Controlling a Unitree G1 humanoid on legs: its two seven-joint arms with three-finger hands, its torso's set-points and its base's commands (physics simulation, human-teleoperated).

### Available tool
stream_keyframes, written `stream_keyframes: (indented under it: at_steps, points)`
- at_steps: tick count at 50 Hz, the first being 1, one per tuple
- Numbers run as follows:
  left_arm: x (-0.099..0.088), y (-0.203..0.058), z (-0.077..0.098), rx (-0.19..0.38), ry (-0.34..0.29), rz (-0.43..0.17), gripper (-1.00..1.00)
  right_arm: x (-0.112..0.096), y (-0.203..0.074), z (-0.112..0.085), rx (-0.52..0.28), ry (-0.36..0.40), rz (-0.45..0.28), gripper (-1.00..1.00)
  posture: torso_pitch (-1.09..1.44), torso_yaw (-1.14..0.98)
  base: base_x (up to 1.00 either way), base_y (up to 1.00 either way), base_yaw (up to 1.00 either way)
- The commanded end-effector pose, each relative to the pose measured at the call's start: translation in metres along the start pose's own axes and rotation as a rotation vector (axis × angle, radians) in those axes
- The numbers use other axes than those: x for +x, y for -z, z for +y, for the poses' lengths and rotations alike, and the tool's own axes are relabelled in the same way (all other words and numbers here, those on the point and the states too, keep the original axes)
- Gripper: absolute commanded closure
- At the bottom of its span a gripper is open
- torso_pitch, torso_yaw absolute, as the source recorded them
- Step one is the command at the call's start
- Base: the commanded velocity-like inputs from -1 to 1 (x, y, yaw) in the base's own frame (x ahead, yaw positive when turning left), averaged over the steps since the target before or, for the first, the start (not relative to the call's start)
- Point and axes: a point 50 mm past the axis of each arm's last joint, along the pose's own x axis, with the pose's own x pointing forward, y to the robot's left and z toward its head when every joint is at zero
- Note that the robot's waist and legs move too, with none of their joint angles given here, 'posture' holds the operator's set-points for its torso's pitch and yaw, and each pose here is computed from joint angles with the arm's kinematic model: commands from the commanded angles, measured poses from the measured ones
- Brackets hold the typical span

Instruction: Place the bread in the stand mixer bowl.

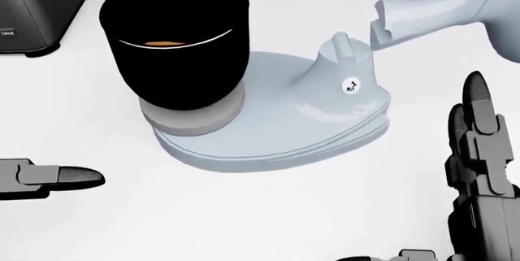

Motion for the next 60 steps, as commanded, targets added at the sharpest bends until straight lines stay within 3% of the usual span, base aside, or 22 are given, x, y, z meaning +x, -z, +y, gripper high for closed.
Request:
stream_keyframes:
  at_steps: [1,22,32,47,60]
  points:
    - [0.0,-0.016,0.003,0.014,-0.016,-0.099,-1.0,0.0,-0.013,-0.002,-0.002,0.011,-0.075,-1.0,0.0,0.0,0.0,0.0,0.0]
    - [-0.003,-0.02,0.004,-0.033,-0.039,-0.144,-1.0,0.001,-0.016,-0.002,-0.002,0.01,-0.077,-1.0,0.0,0.0,0.0,0.0,0.0]
    - [0.007,-0.046,0.015,-0.037,-0.06,-0.211,-1.0,0.0,-0.015,-0.002,-0.003,0.01,-0.078,-1.0,0.0,0.0,0.0,0.0,0.0]
    - [0.019,-0.076,0.035,0.035,-0.073,-0.283,-1.0,0.001,-0.014,-0.002,-0.001,0.008,-0.079,-1.0,0.0,0.0,0.0,0.0,0.0]
    - [0.02,-0.103,0.063,0.202,-0.075,-0.316,-1.0,0.001,-0.014,0.0,-0.001,0.005,-0.079,-1.0,0.0,0.0,0.0,0.0,0.0]
